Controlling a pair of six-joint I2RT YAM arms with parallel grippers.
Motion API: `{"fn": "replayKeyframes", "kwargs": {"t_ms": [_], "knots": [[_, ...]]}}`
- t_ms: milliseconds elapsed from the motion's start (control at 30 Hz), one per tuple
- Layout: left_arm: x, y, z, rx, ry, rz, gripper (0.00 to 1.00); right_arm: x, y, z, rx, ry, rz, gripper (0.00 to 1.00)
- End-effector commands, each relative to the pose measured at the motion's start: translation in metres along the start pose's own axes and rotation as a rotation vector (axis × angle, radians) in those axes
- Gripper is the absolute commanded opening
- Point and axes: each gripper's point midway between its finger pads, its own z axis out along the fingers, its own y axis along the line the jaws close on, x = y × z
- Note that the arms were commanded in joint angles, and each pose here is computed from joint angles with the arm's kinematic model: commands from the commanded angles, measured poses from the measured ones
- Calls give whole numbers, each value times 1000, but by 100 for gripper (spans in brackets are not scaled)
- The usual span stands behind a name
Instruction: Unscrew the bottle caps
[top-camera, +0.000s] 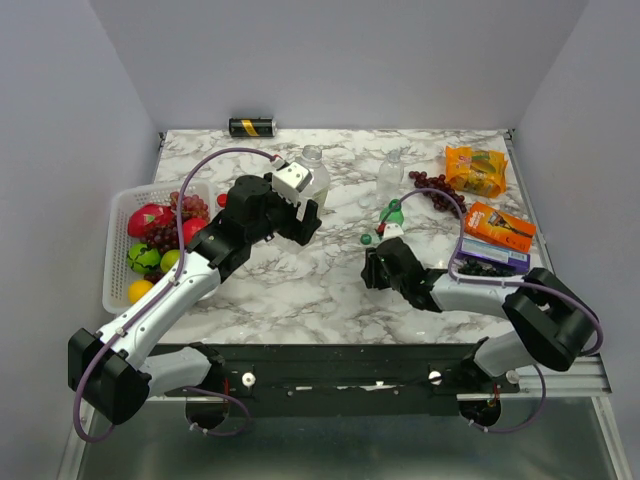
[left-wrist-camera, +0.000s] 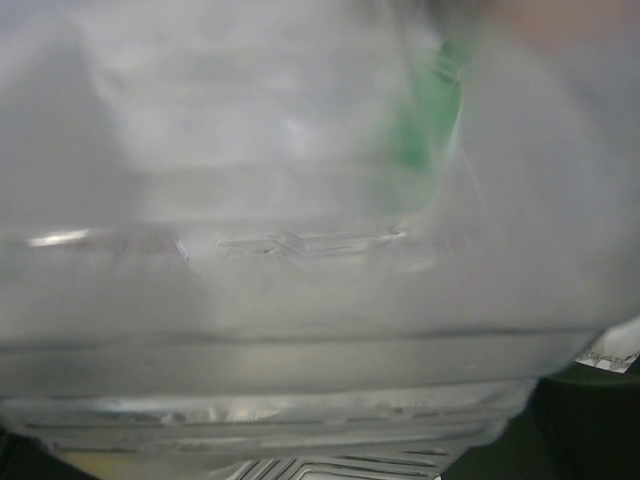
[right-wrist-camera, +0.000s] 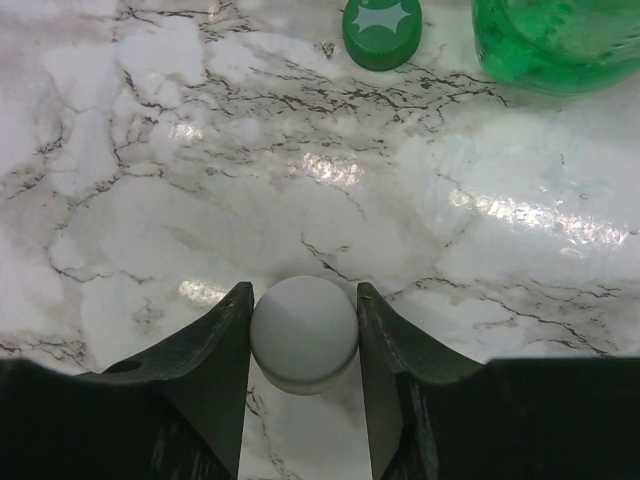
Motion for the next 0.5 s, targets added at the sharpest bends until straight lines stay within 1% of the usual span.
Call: {"fn": "replayKeyframes", "kwargs": {"t_ms": [0,233,300,367,400,467], "knots": [[-26,-2,-9,4,-70,4,16,-10,2,12,38,-49,15,31],[-23,-3,-7,10,-60,1,16,-2,4,23,69,-14,3,39],[-24,-3,-7,10,-60,1,16,-3,2,24,84,-12,6,45],[-24,-3,-7,13,-60,3,16,-4,-1,22,104,-14,10,48],[-24,-4,-7,15,-61,3,16,-3,-2,22,108,-12,13,52],[-24,-5,-7,19,-61,2,16,-4,-3,20,114,-14,16,55]]}}
